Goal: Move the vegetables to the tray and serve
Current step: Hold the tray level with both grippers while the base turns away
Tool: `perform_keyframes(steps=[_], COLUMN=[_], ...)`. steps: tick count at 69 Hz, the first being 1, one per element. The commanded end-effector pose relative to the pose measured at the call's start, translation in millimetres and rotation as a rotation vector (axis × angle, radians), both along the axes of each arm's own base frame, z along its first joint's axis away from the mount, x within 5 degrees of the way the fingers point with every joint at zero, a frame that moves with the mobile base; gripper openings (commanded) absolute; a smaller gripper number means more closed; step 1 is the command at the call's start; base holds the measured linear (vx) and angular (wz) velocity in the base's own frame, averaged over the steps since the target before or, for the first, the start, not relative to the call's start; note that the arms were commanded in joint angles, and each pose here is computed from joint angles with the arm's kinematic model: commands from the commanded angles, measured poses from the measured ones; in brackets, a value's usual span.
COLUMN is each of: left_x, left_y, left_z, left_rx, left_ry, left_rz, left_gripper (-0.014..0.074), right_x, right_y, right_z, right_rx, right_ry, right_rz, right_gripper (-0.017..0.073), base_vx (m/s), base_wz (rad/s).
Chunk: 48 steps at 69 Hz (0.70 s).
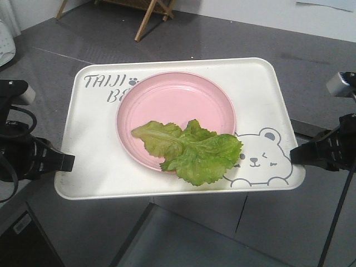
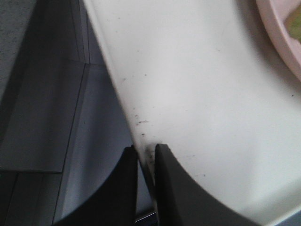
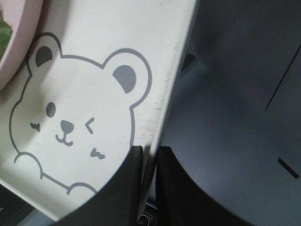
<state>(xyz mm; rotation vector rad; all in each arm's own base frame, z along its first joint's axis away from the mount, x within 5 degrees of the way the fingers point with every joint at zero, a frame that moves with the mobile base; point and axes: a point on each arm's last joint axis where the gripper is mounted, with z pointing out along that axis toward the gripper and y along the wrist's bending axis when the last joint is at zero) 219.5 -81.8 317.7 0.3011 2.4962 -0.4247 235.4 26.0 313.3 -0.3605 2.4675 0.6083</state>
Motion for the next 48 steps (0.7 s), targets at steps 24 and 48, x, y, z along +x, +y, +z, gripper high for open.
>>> perform_keyframes(steps=[24, 48], left_x=[-0.5, -0.5], left_y=[-6.8, -6.8], left_z=[19.4, 19.4], left_rx=[-0.085, -0.085], left_ry=[-0.095, -0.095], left_rz=[-0.012, -0.012], left_gripper=[-0.0006, -0.0006], right_x=[-6.6, -6.6], right_y=[10.8, 10.8], right_z=[20.0, 20.0], right_rx=[0.099, 0.099], right_ry=[-0.058, -0.058], right_rz=[0.053, 0.053], right_gripper=[-0.0004, -0.0004], base_vx=[-0.02, -0.02], base_wz=[-0.29, -0.27])
